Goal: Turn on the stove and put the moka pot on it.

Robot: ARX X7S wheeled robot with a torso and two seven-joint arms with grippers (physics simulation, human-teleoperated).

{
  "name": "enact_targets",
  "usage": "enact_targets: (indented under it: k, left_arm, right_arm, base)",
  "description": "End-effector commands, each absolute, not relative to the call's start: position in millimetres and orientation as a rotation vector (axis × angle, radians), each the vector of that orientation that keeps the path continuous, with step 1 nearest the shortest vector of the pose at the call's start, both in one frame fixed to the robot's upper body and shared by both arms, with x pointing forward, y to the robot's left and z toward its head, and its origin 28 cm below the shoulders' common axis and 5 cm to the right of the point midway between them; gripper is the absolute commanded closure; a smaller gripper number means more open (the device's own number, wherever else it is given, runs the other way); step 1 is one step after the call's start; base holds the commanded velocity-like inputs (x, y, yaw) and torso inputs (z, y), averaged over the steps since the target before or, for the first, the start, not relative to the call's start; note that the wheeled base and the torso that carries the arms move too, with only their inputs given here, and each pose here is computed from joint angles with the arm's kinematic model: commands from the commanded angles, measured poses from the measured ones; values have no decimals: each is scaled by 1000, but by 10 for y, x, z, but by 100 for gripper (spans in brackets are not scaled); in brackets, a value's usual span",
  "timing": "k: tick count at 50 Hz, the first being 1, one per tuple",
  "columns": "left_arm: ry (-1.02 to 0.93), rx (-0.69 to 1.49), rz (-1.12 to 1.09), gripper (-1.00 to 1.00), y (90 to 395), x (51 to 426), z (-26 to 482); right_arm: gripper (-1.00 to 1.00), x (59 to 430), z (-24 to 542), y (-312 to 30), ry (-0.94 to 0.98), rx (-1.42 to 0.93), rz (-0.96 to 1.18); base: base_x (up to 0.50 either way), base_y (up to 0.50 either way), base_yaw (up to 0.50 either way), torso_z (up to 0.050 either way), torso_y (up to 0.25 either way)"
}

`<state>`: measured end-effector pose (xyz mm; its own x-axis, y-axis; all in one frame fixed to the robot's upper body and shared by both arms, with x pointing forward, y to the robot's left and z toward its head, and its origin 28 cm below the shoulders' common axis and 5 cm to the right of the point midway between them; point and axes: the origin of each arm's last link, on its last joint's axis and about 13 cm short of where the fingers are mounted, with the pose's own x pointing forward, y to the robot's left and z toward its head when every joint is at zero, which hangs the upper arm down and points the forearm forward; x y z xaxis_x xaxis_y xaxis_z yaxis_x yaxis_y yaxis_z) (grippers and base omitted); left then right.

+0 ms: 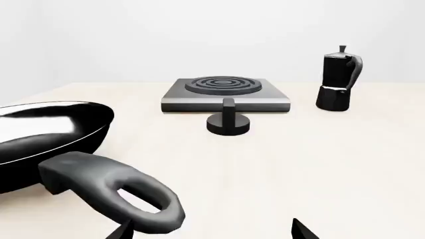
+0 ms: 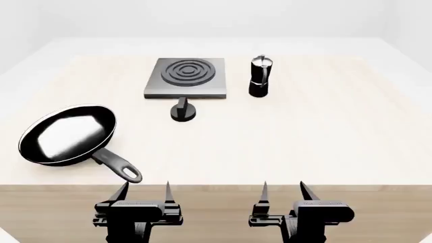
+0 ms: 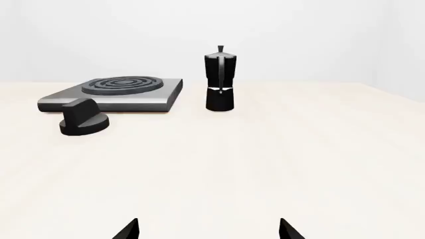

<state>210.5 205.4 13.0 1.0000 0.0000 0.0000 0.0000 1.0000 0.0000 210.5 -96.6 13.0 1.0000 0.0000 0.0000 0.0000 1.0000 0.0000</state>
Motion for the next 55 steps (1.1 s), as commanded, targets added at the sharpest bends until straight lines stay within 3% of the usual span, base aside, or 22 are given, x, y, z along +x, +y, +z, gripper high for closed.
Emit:
enact_targets:
  k: [1, 14, 28, 37, 46, 55]
  left_arm:
    - [0, 0, 0, -100, 2053, 2100, 133]
    - [-50, 60, 13, -100, 2035, 2097, 221]
    - [-357, 256, 90, -100, 2181, 2079, 1370]
    - [-524, 303, 82, -100, 2182, 1969, 1927]
    - [-580, 321, 51, -100, 2139, 1914, 2080]
    - [-576, 279, 60, -100, 2173, 1887, 2040]
  right_arm:
    - [-100, 2109, 119, -964, 0, 0, 0]
    - [-100, 2149, 255, -983, -11, 19, -16]
    - [-100, 2244, 1460, -1054, -354, -31, -30]
    - [-100, 2198, 1905, -1087, -465, -16, -29]
    - [-100, 2161, 2029, -1097, -499, -8, -26]
    - [-100, 2155, 2000, -1081, -495, -11, -19]
  base:
    - [0, 0, 0, 0, 0]
    - [0, 0, 0, 0, 0]
    - [0, 0, 0, 0, 0]
    - [0, 0, 0, 0, 0]
    - [0, 0, 0, 3, 0]
    - [0, 0, 0, 49, 6]
